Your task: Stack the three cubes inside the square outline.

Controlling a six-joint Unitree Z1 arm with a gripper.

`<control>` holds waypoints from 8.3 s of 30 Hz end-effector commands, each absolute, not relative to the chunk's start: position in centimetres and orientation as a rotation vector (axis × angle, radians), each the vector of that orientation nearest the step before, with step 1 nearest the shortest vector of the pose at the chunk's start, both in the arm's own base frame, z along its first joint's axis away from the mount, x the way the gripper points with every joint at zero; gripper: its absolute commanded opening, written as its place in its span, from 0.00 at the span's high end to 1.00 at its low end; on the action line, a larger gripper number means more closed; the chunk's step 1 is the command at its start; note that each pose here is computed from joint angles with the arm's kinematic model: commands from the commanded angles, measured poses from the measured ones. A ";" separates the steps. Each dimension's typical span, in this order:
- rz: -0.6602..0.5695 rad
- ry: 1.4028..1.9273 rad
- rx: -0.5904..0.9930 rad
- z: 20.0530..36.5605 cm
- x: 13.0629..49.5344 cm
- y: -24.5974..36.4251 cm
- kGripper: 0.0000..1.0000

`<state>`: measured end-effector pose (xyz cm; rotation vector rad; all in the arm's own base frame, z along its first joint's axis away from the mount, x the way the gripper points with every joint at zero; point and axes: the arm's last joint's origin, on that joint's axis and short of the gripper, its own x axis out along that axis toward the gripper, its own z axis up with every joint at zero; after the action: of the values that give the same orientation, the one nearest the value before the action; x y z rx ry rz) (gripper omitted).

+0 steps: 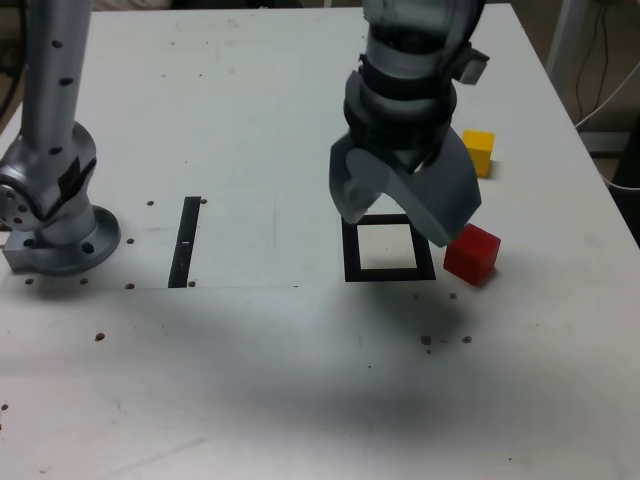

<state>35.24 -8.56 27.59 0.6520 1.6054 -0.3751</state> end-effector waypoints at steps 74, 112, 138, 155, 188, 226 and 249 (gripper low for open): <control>-0.453 1.660 0.742 23.9 39.9 -6.6 0.64; 0.009 1.741 0.018 24.9 37.4 -2.4 0.64; 0.015 1.753 0.050 22.3 37.9 -3.0 0.50; 0.034 1.751 0.090 22.8 37.0 -4.8 0.01; -0.108 1.631 0.416 30.4 42.7 7.3 0.00; -0.114 1.696 0.328 20.9 48.5 8.3 0.36; -0.113 1.694 0.319 21.1 48.3 9.4 0.62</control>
<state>48.37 9.75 20.55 0.3169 1.7046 -0.1057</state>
